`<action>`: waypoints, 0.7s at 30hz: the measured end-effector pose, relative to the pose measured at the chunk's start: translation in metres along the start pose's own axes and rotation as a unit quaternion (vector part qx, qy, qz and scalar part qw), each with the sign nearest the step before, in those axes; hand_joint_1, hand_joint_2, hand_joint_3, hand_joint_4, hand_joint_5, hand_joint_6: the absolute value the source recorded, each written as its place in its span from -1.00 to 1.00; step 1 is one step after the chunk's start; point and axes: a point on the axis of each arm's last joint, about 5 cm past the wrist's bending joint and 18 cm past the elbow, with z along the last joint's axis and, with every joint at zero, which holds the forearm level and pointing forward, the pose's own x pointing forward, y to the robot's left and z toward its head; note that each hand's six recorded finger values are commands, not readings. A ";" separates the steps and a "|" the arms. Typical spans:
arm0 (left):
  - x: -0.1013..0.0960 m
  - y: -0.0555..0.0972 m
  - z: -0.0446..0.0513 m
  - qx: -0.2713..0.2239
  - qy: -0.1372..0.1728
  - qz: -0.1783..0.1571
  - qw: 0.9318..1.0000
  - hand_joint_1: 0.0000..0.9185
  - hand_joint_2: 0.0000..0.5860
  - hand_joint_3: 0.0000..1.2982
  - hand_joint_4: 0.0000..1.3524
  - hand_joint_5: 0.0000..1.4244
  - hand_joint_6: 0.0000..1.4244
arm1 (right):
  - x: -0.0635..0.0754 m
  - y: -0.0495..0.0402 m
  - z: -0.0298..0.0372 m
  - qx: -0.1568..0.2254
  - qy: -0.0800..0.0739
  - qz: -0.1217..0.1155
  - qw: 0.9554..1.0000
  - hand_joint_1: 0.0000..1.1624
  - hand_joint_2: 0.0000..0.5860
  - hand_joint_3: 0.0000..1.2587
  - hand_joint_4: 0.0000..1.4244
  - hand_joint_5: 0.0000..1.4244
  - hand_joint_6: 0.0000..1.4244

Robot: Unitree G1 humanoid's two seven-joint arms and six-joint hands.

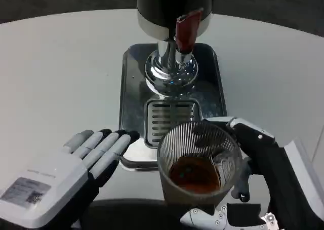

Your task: Grasp the cup under the faucet to collect the drink, then remove the cup.

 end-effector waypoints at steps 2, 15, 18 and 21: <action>0.001 0.000 0.0002 -0.001 -0.001 0.001 1.000 -1.00 -0.84 -1.00 -1.00 -1.00 -1.00 | 0.000 0.0000 0.0000 0.000 0.000 -0.001 1.000 0.92 -0.70 0.13 0.33 0.42 0.89; 0.004 -0.001 -0.0002 -0.011 0.009 0.003 1.000 -1.00 -0.82 -1.00 -1.00 -1.00 -1.00 | 0.002 0.0000 0.0009 0.001 -0.007 -0.007 1.000 0.92 -0.70 0.13 0.33 0.42 0.89; 0.004 -0.001 -0.0003 -0.013 0.010 0.003 1.000 -1.00 -0.82 -1.00 -1.00 -1.00 -1.00 | 0.002 0.0000 0.0009 0.001 -0.007 -0.008 1.000 0.91 -0.71 0.13 0.33 0.42 0.89; 0.004 -0.001 0.0001 -0.014 0.009 0.002 1.000 -1.00 -0.82 -1.00 -1.00 -1.00 -1.00 | 0.002 0.0001 0.0010 0.001 -0.007 -0.008 1.000 0.91 -0.71 0.13 0.33 0.42 0.89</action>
